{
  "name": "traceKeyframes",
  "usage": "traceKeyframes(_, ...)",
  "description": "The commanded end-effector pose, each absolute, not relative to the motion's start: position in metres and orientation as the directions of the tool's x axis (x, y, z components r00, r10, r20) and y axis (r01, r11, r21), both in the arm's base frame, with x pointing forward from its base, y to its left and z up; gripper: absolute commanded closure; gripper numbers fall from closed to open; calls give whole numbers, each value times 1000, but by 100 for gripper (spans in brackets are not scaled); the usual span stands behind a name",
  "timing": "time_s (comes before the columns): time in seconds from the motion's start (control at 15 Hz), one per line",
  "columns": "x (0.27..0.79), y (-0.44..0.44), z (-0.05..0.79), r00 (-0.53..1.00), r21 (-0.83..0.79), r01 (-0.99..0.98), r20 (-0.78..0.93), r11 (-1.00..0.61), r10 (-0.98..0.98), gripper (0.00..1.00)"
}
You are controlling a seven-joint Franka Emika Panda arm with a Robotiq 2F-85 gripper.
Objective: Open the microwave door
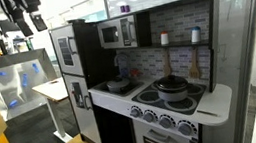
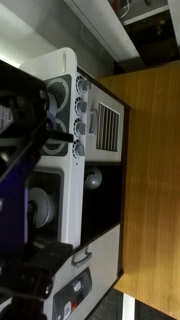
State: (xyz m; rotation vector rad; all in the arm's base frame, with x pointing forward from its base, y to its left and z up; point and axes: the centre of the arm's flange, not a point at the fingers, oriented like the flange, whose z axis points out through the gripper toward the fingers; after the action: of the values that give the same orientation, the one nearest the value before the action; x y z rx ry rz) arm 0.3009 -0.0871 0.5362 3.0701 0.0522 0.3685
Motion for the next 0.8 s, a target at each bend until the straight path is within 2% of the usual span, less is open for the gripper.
traceKeyframes(0.0,301,-87,536,971,53,28,236,-998,39,0)
traceKeyframes(0.73,302,-81,535,970,49,33,240,-998,43,0)
